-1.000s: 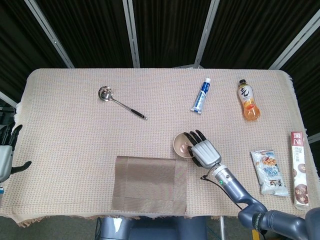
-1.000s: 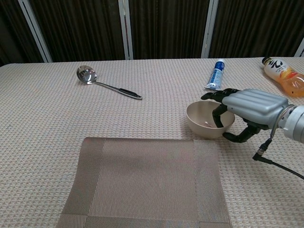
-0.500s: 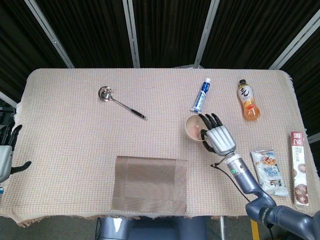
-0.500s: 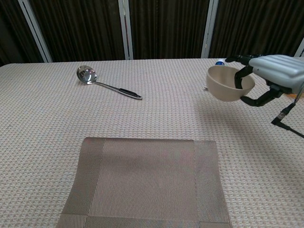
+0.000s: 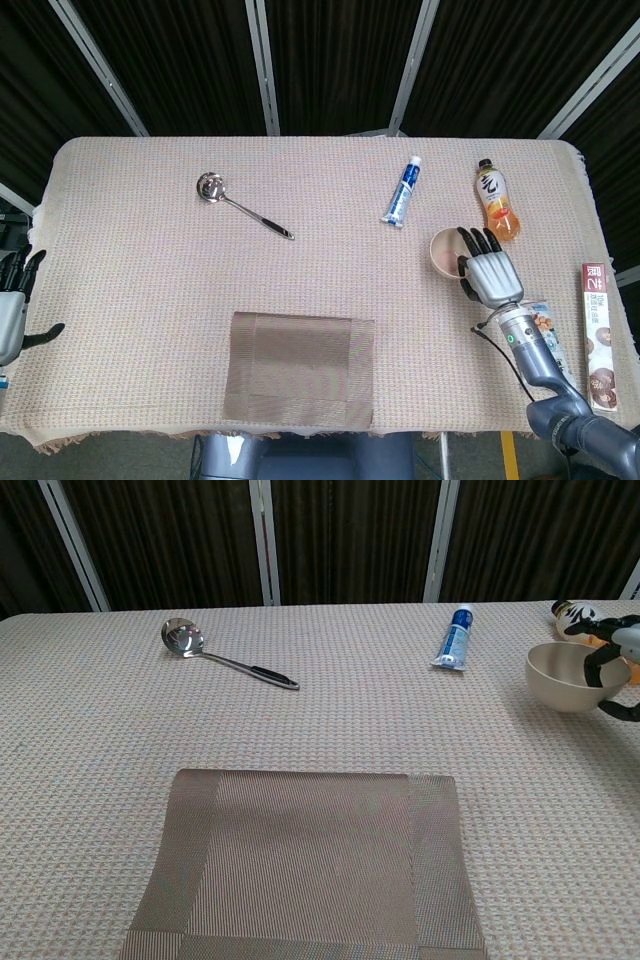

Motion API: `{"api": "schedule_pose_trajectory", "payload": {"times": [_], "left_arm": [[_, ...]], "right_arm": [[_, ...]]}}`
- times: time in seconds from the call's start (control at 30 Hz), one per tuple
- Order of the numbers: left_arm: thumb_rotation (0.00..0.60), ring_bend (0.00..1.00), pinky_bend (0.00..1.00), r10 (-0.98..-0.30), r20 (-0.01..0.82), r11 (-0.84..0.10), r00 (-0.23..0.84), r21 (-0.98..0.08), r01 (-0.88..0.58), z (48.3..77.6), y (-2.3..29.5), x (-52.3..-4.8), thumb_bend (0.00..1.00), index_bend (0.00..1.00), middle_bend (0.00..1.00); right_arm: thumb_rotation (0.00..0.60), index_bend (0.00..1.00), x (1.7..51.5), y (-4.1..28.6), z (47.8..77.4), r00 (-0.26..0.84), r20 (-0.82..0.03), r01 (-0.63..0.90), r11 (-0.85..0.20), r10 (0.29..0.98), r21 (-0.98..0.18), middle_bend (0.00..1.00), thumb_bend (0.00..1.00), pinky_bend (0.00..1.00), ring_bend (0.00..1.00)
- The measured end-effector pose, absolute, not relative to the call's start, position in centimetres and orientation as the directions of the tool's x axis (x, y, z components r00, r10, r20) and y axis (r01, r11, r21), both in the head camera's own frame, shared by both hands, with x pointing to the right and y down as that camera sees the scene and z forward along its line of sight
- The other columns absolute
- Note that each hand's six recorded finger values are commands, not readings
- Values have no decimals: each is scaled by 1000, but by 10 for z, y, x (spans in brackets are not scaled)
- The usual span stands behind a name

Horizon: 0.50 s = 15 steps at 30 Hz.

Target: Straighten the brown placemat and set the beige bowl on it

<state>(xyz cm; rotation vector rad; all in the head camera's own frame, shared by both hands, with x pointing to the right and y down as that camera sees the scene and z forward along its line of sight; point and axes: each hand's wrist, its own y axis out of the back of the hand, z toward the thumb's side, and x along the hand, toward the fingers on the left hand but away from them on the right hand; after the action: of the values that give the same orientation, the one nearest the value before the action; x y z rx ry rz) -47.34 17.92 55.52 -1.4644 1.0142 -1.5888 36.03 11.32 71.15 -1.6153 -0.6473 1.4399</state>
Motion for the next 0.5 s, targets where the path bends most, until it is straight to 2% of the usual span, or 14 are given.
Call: {"api": "schedule_pose_trajectory", "payload": {"times": [0.03, 0.07, 0.1, 0.13, 0.17, 0.2, 0.23, 0.27, 0.37, 0.5], "left_arm": [[600, 0, 0, -906, 416, -418, -77, -908, 5, 555, 179, -473, 0, 0, 0], [600, 0, 0, -905, 418, -419, -77, -908, 6, 556, 180, -473, 0, 0, 0], [600, 0, 0, -905, 418, -420, -76, -908, 6, 556, 180, -472, 0, 0, 0], [600, 0, 0, -905, 418, -420, -76, -908, 6, 556, 180, -472, 0, 0, 0], [600, 0, 0, -905, 418, -420, -75, -907, 6, 556, 180, -472, 0, 0, 0], [600, 0, 0, -905, 418, -420, -74, -908, 5, 556, 180, -472, 0, 0, 0], [600, 0, 0, -906, 417, -419, -74, -908, 6, 555, 180, -471, 0, 0, 0], [600, 0, 0, -906, 416, -418, -74, -908, 6, 555, 180, -471, 0, 0, 0], [600, 0, 0, -906, 416, -418, -75, -909, 4, 555, 180, -471, 0, 0, 0], [600, 0, 0, -905, 419, -420, -69, -907, 2, 555, 180, -470, 0, 0, 0]], "right_arm": [[600, 739, 363, 116, 713, 197, -529, -162, -505, 825, -848, 0, 389, 0, 0], [600, 622, 366, 118, 715, 192, -534, -166, -509, 823, -844, 0, 381, 0, 0], [600, 424, 369, 120, 717, 188, -539, -170, -513, 821, -841, 0, 342, 0, 0], [600, 194, 372, 123, 719, 182, -544, -174, -518, 819, -837, 0, 243, 0, 0], [600, 93, 373, 124, 720, 181, -546, -175, -519, 818, -836, 0, 185, 0, 0], [600, 0, 375, 125, 720, 180, -548, -180, -521, 817, -835, 0, 77, 0, 0], [600, 0, 377, 127, 721, 179, -553, -182, -525, 814, -832, 0, 13, 0, 0], [600, 0, 379, 128, 720, 176, -556, -182, -528, 812, -829, 0, 1, 0, 0], [600, 0, 383, 128, 714, 172, -553, -173, -527, 815, -832, 0, 0, 0, 0], [600, 0, 388, 127, 694, 174, -508, -151, -487, 844, -860, 0, 0, 0, 0]]}}
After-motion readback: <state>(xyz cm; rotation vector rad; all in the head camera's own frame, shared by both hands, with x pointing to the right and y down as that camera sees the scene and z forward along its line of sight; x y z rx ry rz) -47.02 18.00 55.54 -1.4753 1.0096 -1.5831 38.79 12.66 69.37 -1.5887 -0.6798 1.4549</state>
